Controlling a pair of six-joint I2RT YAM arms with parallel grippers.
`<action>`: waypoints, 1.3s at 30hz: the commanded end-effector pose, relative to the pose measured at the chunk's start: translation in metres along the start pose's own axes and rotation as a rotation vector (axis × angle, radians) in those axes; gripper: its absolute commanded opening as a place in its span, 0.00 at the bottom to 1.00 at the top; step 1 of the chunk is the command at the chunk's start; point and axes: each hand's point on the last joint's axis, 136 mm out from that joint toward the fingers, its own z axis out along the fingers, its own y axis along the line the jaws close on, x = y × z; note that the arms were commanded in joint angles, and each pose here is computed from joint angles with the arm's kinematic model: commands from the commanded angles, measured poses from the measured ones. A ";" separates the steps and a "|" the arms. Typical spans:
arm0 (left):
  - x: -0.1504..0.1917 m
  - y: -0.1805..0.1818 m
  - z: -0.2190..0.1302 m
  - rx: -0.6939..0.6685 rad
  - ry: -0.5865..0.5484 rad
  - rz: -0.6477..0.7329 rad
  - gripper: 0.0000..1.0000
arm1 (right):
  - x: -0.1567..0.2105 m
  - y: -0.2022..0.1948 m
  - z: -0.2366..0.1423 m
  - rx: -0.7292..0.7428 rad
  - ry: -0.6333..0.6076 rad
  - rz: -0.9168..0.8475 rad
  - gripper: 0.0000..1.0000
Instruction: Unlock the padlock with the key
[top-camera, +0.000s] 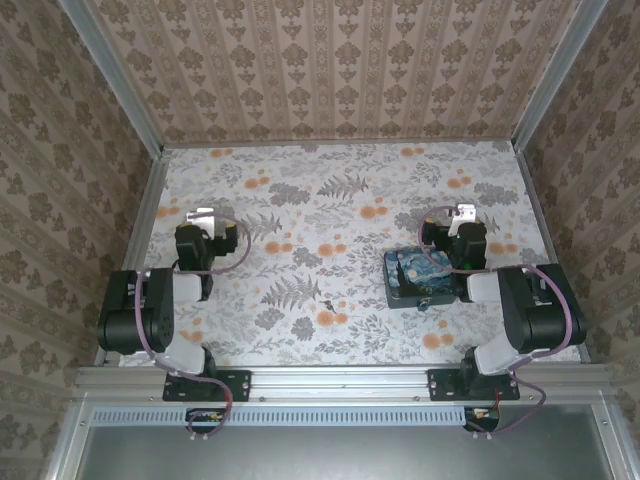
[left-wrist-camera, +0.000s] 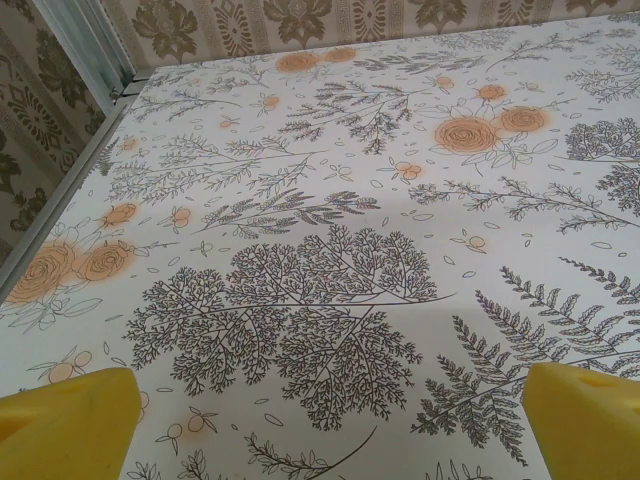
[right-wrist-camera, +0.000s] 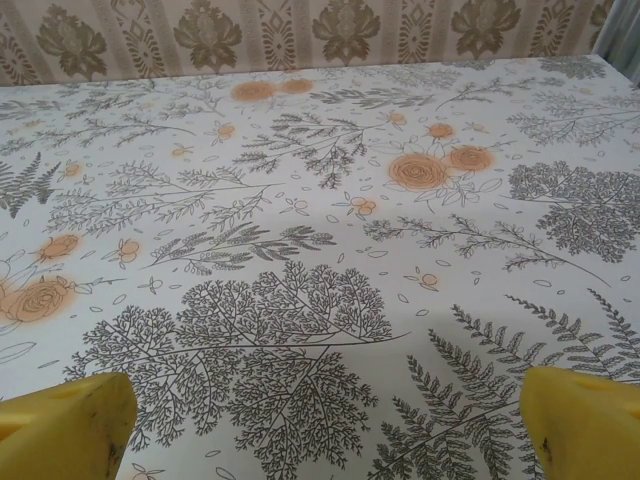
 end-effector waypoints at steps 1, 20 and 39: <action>-0.004 -0.004 0.001 0.022 -0.009 -0.009 1.00 | -0.006 0.007 0.001 -0.035 -0.010 -0.016 1.00; -0.004 -0.004 0.001 0.030 -0.009 -0.013 1.00 | -0.005 0.007 0.001 -0.035 -0.008 -0.016 0.99; -0.047 0.006 -0.022 -0.063 0.037 -0.003 1.00 | -0.060 -0.034 -0.038 0.135 -0.034 0.220 1.00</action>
